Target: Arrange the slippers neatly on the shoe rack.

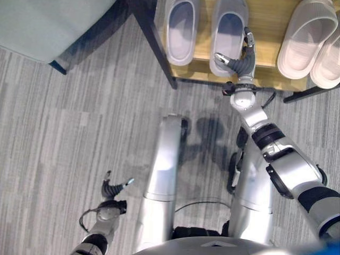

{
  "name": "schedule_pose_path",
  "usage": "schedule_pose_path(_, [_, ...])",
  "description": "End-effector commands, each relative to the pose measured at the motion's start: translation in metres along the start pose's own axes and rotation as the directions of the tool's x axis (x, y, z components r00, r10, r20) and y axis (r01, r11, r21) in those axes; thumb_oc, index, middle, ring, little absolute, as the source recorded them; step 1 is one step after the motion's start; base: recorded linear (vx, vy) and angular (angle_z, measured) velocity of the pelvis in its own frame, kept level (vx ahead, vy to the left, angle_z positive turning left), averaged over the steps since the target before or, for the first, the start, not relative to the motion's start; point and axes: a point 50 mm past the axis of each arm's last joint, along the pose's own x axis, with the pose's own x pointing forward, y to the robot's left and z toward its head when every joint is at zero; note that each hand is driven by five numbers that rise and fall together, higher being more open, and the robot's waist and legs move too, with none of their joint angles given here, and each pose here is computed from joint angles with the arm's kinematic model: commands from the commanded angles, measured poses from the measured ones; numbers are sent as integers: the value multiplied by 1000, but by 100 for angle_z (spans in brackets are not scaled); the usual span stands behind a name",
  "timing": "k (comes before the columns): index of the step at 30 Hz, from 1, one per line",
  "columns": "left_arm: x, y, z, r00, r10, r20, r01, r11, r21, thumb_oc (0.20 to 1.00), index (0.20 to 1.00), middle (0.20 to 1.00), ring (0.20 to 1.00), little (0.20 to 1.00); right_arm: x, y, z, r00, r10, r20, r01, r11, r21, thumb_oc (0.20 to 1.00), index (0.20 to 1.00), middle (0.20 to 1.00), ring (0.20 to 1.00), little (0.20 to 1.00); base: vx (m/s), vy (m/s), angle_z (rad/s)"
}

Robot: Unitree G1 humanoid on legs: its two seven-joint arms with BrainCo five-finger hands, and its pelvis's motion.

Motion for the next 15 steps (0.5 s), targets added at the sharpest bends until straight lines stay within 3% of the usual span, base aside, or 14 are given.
schedule_pose_path(1, [-4,14,-12,1000,18,-10,-17,994,106,1000,1000,1000,1000,1000,-1,24,35,992,58,108,-71,991,114,1000,1000,1000,1000,1000,0,0,0])
schedule_pose_path(15, [-4,21,-20,999,21,-26,-16,984,180,1000,1000,1000,1000,1000,13,26,44,991,81,110,-92,991,95,1000,1000,1000,1000,1000,0,0,0])
